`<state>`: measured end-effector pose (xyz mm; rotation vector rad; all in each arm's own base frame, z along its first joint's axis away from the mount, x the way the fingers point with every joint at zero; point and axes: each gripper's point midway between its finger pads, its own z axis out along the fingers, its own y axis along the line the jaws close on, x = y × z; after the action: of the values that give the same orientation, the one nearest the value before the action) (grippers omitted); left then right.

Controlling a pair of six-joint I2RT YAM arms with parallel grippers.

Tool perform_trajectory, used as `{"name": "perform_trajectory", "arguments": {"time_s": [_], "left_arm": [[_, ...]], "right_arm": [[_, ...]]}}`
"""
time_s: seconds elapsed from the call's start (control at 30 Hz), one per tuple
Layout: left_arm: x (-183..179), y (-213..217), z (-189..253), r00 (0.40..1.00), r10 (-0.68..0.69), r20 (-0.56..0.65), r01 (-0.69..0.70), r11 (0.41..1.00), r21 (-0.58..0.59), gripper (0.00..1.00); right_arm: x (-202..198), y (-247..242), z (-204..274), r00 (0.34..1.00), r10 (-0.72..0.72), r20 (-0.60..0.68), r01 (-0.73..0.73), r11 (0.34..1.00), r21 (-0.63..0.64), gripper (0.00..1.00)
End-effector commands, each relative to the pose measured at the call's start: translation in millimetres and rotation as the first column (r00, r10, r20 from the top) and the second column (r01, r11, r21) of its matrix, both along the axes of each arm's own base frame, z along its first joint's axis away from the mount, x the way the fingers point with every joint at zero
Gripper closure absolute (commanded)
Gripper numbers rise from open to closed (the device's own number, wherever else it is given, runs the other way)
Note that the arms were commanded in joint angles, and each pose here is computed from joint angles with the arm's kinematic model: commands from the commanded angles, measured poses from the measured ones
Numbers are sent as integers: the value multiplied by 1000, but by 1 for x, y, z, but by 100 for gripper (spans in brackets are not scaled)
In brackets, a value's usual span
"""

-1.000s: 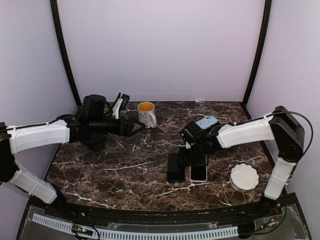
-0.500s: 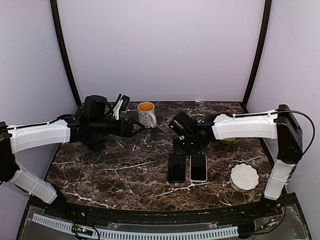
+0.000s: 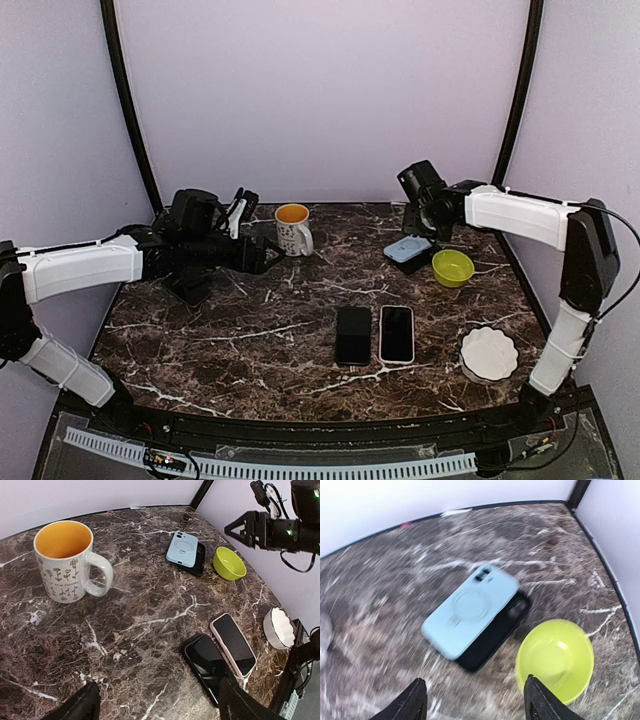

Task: Put the phone into the phone case
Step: Place the phone with the phone case at the center of the board, then move the phone case to the corner of the board.

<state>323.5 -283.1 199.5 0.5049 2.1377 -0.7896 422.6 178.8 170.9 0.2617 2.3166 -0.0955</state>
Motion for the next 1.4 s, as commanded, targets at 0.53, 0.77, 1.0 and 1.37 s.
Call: {"name": "perform_trajectory", "arguments": {"time_s": [0.53, 0.77, 1.0, 1.37], "left_arm": [[16, 18, 1, 995, 45, 85, -55, 990, 126, 14], [17, 17, -5, 996, 42, 76, -53, 988, 142, 14], [19, 17, -16, 998, 42, 56, -51, 985, 163, 13], [20, 15, -17, 998, 29, 51, -38, 985, 168, 13]], "right_arm": [[120, -41, -84, 976, -191, -109, 196, 980, 40, 16], [119, -78, -112, 956, -214, -198, 217, 976, -11, 2], [123, -55, -141, 960, -31, -279, 57, 995, 83, 14], [114, -25, -167, 929, 144, -341, -110, 987, 116, 29]]}}
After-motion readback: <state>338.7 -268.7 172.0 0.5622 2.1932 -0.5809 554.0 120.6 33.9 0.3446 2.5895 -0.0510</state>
